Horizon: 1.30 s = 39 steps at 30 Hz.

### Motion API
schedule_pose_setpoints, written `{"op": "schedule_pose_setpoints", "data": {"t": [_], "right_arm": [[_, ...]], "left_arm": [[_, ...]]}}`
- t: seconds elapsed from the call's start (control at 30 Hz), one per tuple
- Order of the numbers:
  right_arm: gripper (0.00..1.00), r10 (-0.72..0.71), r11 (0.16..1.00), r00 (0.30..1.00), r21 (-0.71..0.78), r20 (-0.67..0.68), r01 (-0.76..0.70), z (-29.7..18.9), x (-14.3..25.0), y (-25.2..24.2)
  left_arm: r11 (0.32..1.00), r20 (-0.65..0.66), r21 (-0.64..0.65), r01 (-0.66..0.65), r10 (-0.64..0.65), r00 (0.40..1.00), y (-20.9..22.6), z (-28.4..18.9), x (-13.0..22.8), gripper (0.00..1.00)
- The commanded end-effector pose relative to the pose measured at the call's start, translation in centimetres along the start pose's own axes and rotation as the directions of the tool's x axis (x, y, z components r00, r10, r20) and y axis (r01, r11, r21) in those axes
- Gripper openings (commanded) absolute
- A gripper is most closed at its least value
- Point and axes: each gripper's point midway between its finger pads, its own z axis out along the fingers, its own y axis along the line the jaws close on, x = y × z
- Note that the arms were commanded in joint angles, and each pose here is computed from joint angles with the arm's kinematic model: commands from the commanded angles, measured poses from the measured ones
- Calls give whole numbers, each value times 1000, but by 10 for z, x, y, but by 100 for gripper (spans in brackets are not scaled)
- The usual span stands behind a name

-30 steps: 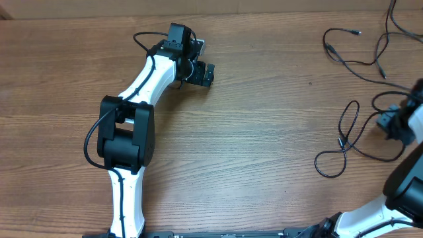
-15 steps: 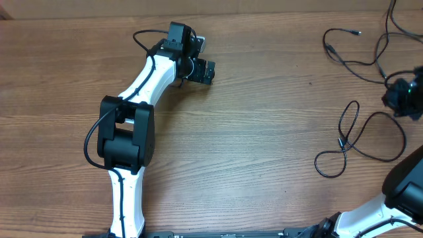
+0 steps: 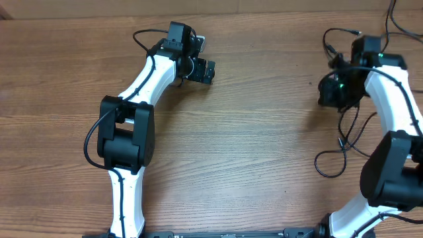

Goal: Untangle cables

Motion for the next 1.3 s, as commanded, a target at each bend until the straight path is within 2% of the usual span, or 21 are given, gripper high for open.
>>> {"op": "schedule_pose_setpoints", "data": {"t": [0.0, 0.2, 0.4, 0.53, 0.77, 1.27], "right_arm": [[4, 110, 992, 987, 71, -118, -102, 25, 42, -19], [4, 247, 961, 952, 174, -179, -216, 41, 74, -35], [4, 292, 945, 937, 209, -191, -252, 53, 88, -41], [4, 395, 894, 907, 291, -149, -341, 51, 91, -58], [4, 523, 828, 845, 301, -111, -473, 47, 97, -88], [4, 639, 730, 769, 292, 30, -618, 46, 95, -148]], "left_arm": [[1000, 32, -2, 3, -3, 999, -5, -7, -12, 100], [1000, 32, -2, 3, -3, 999, -5, -7, -12, 100], [1000, 32, -2, 3, -3, 999, -5, -7, -12, 100], [1000, 32, -2, 3, -3, 999, -5, -7, -12, 100], [1000, 32, -2, 3, -3, 999, -5, -7, -12, 99], [1000, 32, -2, 3, -3, 999, -5, -7, -12, 100]]}}
